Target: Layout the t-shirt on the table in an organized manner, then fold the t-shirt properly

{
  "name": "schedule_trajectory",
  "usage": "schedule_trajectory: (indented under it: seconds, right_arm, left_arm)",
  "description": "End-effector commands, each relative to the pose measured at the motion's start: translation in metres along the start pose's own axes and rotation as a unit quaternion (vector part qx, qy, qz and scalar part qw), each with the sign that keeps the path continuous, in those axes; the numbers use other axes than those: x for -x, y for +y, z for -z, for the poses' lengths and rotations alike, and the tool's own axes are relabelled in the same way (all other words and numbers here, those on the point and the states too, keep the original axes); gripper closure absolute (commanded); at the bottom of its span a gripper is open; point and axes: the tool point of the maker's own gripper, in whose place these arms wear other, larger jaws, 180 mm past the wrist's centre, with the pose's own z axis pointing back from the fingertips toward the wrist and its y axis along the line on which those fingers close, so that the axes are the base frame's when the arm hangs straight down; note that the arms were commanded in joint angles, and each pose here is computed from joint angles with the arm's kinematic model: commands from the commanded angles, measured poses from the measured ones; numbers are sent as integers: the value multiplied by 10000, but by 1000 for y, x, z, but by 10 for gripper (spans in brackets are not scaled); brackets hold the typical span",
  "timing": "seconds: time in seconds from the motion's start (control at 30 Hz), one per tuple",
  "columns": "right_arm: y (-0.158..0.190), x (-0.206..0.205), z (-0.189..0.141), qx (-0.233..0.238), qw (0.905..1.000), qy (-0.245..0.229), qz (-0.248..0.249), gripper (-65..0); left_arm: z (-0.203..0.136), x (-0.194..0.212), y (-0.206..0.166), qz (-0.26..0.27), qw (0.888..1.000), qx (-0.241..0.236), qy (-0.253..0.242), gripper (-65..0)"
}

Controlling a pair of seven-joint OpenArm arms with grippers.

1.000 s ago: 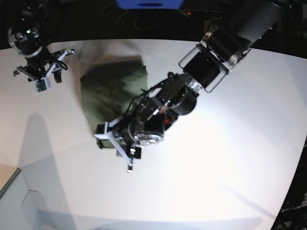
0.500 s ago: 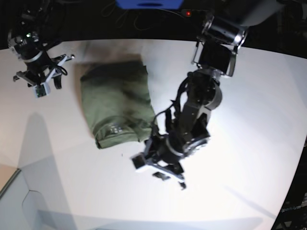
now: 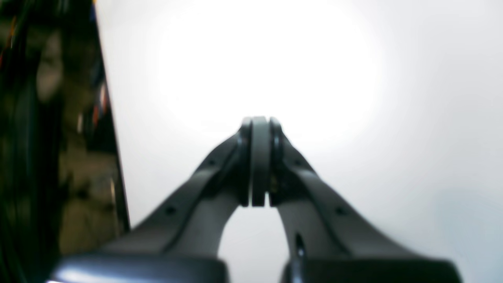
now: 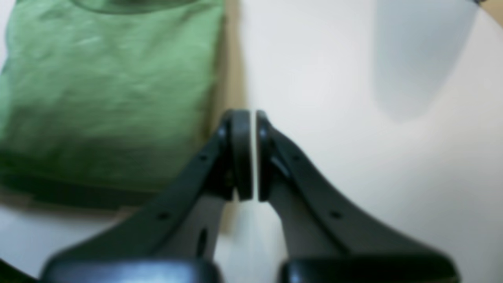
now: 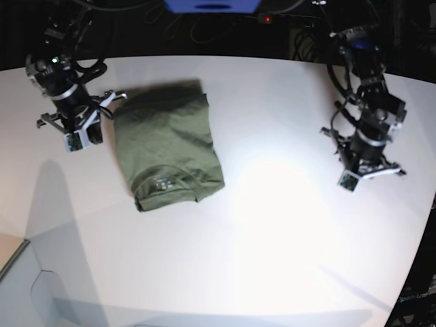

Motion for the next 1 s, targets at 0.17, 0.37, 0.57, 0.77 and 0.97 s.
schedule_trajectory:
  seconds: [0.17,0.37,0.57,0.77,0.97]
  right_arm:
    - [34,-16,4,-455,9986,-266,-74,0]
    - [65,8,9,-903,9959,30,-32,0]
    - [74,36,17,-1091,9932,392,127,0]
    - [85,41,15,-1213,9915,457,132,0]
    - [93,37,15,-1328,9903,402,56,0]
  left_arm:
    - [-34,39,18,-496,9983,-281,124,-8]
    - [-62,80,16,-853,9950,-303,429,-8]
    - [-82,107,19,-1253,9898,-358,575,-8]
    - [-91,119,14,-1342,9881,-300,693,-8]
    - [-91,119,14,-1337,9881,-300,695,-8]
